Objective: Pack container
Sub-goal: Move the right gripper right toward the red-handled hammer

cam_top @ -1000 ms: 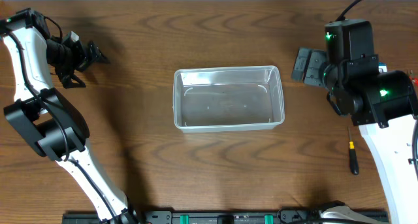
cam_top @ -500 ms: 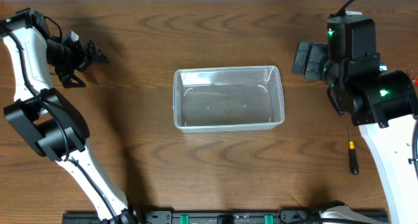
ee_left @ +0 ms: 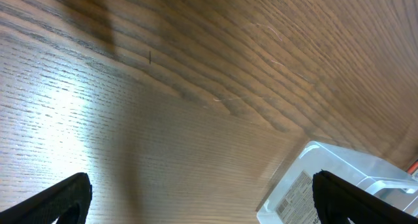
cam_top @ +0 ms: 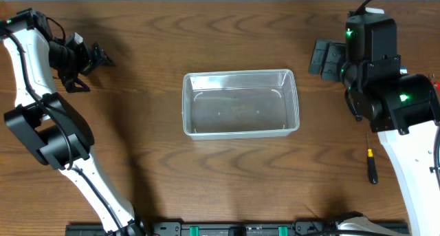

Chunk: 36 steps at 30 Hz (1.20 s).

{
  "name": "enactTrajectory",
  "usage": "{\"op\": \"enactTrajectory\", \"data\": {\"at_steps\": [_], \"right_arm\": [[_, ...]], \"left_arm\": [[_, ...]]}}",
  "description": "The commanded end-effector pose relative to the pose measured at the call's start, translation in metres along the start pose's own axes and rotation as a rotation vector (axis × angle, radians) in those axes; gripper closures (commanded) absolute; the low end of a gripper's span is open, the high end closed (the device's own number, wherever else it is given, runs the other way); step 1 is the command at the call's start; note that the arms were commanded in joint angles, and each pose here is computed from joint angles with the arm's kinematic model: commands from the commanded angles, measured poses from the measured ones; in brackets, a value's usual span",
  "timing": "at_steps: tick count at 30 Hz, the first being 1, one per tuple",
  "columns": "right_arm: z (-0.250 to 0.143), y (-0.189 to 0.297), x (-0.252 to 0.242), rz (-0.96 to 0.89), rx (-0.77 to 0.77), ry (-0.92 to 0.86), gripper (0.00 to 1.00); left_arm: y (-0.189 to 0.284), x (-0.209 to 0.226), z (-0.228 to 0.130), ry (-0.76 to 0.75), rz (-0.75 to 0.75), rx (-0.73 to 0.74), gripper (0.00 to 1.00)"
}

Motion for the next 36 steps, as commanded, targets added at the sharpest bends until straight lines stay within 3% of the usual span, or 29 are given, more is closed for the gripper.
{"op": "enactTrajectory", "data": {"at_steps": [1, 15, 22, 29, 36], "right_arm": [[0.004, 0.003, -0.003, -0.022, -0.026, 0.007, 0.01], [0.002, -0.023, -0.005, -0.129, 0.006, 0.061, 0.01], [-0.015, -0.063, 0.014, -0.004, 0.190, 0.184, 0.01], [-0.029, -0.092, 0.040, 0.278, 0.289, 0.493, 0.01], [-0.047, -0.125, 0.044, 0.272, 0.401, 0.543, 0.02]], "left_arm": [[0.015, -0.005, 0.000, -0.015, 0.010, -0.043, 0.02], [0.015, -0.005, 0.000, -0.015, 0.009, -0.043, 0.02], [0.015, -0.005, 0.000, -0.015, 0.010, -0.043, 0.02], [0.015, -0.005, 0.000, -0.015, 0.009, -0.043, 0.02], [0.015, -0.005, 0.000, -0.015, 0.009, -0.043, 0.02]]}}
Point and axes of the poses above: each gripper's point midway between its finger pads, its own y axis back along the fingers, its own x axis along the line the jaws close on, z = x × y, the point moved 10 cm from there along y, back along the fingers, and after that the axes turned 9 degrees about -y, right-handed, at the moved point
